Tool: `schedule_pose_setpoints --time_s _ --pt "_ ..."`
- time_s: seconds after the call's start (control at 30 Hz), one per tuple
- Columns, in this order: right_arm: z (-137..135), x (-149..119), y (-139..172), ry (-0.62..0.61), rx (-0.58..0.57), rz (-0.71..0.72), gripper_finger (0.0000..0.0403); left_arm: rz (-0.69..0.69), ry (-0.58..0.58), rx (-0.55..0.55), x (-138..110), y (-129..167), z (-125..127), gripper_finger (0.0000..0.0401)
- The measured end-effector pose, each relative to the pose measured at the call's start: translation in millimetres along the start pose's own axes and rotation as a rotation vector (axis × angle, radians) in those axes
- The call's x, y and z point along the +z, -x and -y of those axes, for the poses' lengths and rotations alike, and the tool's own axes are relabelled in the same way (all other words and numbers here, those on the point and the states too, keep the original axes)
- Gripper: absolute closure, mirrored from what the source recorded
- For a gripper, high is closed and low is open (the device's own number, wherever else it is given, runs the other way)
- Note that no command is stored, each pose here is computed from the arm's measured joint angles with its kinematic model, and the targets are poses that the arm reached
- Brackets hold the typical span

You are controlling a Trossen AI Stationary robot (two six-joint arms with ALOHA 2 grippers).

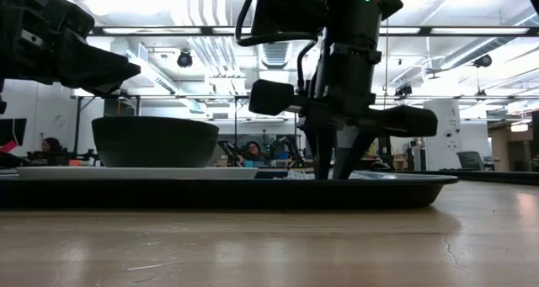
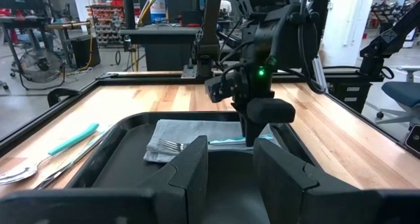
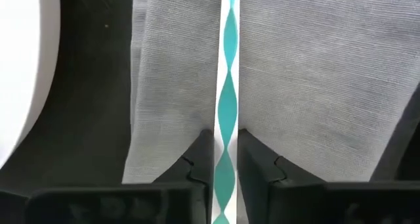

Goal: Set up tray
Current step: Put the blue fork on the gray tablecloth on the black table tray

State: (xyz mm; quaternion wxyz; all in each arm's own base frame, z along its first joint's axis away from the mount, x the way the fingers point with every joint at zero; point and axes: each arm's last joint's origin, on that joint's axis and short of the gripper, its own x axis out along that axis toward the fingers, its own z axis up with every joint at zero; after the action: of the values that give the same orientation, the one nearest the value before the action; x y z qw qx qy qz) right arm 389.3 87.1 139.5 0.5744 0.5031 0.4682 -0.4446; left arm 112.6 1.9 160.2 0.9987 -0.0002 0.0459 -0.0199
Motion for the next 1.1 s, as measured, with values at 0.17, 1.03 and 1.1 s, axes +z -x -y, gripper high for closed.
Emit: schedule_pose_setpoints --time_s 0.17,1.03,1.1 --pt "-1 0 3 -0.022 0.005 0.001 0.0374 0.0 0.0 0.0 0 0 0 0.0296" --pt "-3 -3 12 -0.16 -0.016 0.058 0.0374 0.0 0.0 0.0 0 0 0 0.0296" --pt "-2 -3 12 -0.171 -0.029 0.061 0.0374 0.0 0.0 0.0 0 0 0 0.0296"
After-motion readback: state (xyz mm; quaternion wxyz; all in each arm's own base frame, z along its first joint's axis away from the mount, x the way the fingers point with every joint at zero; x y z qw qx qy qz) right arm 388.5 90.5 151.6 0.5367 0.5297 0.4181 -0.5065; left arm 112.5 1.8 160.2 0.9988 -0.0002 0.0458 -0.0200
